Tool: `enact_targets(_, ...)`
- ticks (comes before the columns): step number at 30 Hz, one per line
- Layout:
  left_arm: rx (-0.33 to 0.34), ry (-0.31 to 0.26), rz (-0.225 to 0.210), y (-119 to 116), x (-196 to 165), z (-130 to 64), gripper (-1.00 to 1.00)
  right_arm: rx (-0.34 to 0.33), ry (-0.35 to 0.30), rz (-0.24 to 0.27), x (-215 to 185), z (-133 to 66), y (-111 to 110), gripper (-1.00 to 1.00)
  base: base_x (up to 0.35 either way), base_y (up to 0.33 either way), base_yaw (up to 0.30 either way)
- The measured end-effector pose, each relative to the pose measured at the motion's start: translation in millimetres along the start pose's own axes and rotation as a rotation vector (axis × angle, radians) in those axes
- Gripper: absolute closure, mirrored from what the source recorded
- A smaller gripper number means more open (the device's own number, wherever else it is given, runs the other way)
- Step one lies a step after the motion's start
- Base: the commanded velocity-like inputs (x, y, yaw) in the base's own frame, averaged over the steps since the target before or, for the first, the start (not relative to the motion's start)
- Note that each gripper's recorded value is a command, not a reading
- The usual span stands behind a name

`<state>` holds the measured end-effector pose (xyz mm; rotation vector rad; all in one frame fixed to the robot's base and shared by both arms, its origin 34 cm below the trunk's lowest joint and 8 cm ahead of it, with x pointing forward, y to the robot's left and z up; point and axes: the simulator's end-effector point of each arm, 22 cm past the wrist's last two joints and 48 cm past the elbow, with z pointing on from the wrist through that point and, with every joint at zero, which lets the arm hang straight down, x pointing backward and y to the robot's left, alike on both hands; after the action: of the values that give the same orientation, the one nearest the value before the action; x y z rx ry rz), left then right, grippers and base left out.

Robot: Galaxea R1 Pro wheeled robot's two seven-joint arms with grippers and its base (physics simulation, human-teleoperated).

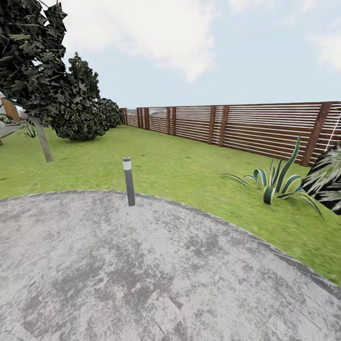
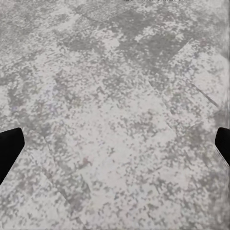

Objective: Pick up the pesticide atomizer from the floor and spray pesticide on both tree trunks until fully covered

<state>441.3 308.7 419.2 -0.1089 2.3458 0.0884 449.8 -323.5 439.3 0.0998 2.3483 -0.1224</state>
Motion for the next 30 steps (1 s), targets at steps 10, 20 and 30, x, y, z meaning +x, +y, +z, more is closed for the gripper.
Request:
enact_targets(10, -0.007, 0.008, -0.002, 3.1, 3.3, -0.1, -1.00, 0.000, 0.007, -0.001, 3.2, 0.0, 0.4, -1.00, 0.324, 0.000, -0.279)
enact_targets(20, -0.012, 0.015, -0.002, 4.9, 6.2, 0.2, -1.00, 0.000, 0.014, -0.001, 6.0, 0.4, 0.3, -1.00, 0.336, 0.000, -0.197)
enact_targets(30, -0.014, 0.015, -0.003, 6.3, 6.0, 0.5, -1.00, -0.007, 0.014, -0.006, 6.5, 0.4, 2.3, -1.00, 0.337, 0.000, -0.015)
